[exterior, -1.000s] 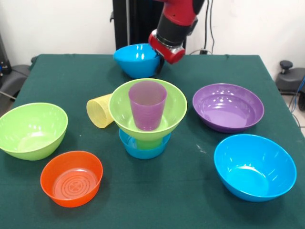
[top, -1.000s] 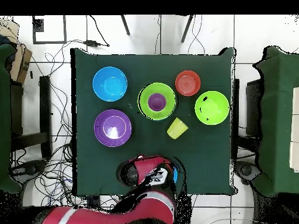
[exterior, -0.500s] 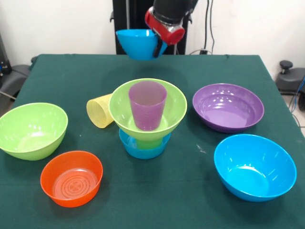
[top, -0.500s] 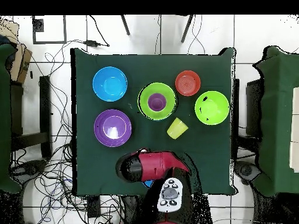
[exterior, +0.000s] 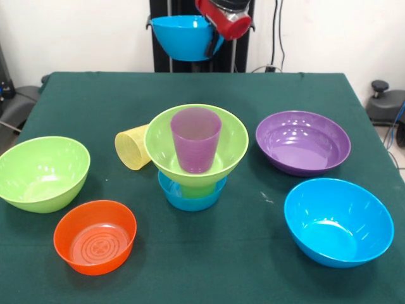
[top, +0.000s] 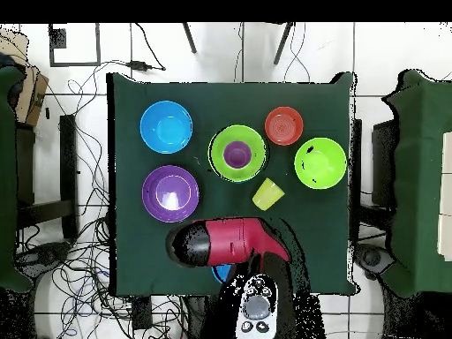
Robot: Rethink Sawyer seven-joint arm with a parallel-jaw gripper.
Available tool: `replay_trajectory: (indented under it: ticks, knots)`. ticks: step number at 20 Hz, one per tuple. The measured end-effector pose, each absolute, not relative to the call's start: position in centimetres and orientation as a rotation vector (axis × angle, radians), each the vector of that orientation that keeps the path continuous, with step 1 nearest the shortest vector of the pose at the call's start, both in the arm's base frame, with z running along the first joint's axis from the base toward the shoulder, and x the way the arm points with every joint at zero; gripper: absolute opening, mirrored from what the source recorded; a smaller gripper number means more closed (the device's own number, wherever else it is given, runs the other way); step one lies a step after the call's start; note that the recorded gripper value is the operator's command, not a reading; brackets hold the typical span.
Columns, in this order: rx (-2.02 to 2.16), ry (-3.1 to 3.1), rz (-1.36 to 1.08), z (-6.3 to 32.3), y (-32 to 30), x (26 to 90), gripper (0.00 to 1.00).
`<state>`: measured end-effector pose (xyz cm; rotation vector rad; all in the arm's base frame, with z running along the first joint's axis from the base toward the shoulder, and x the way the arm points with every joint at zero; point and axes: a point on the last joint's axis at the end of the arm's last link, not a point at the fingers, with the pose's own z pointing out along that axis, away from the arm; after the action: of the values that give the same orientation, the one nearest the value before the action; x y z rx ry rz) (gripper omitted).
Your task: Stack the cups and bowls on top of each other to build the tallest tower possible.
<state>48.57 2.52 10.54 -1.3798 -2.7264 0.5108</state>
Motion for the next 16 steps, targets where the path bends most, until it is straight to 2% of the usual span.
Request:
replay_trajectory:
  ticks: [16]
  knots:
    - [-1.454,-2.735,0.469,18.4,2.5,55.7,0.00]
